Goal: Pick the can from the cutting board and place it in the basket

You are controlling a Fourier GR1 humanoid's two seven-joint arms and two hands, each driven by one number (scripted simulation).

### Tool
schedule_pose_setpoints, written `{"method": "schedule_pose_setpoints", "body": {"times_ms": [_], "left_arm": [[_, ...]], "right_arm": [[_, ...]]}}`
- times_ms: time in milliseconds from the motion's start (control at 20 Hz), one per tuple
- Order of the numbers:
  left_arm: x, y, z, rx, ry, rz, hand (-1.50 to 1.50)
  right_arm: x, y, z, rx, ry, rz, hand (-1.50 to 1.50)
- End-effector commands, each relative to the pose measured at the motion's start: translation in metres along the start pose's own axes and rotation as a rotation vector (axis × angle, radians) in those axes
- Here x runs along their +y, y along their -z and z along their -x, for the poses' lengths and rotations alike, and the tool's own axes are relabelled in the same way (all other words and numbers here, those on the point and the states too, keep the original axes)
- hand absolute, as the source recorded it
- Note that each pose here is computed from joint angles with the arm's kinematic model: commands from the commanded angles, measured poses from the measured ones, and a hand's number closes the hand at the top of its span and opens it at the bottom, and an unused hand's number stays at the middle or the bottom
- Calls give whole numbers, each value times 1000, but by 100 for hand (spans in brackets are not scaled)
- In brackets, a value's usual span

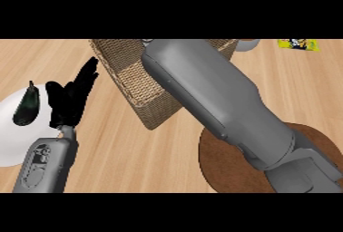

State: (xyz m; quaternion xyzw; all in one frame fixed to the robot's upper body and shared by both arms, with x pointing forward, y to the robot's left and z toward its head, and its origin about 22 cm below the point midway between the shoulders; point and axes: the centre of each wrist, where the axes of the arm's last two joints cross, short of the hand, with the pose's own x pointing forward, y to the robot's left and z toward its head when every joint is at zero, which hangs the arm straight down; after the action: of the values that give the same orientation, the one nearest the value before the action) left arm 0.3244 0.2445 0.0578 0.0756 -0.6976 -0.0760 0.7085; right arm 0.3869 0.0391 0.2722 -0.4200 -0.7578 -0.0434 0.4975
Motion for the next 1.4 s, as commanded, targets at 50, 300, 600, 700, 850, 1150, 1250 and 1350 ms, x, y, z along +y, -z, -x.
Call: {"method": "schedule_pose_setpoints", "body": {"times_ms": [50,300,600,700,850,1150,1250,1350], "left_arm": [[2,1,2,-7,-10,2,0],[-1,-5,8,1,-6,-20,0],[13,-5,8,3,-10,-25,0],[-3,-3,6,-8,-11,-21,0],[13,-7,12,23,-4,-45,0],[10,-3,9,9,-10,-49,0],[12,-4,5,15,-11,-43,0],[1,-12,2,-8,4,-17,0]], "right_arm": [[9,6,-1,217,1,30,150],[17,6,12,245,5,37,150],[19,8,15,268,66,24,150],[23,1,27,271,85,18,150],[37,8,50,-9,-473,13,150],[35,7,24,-114,-640,85,150],[35,9,24,-123,-679,82,150],[33,4,11,-118,-676,79,150]]}}
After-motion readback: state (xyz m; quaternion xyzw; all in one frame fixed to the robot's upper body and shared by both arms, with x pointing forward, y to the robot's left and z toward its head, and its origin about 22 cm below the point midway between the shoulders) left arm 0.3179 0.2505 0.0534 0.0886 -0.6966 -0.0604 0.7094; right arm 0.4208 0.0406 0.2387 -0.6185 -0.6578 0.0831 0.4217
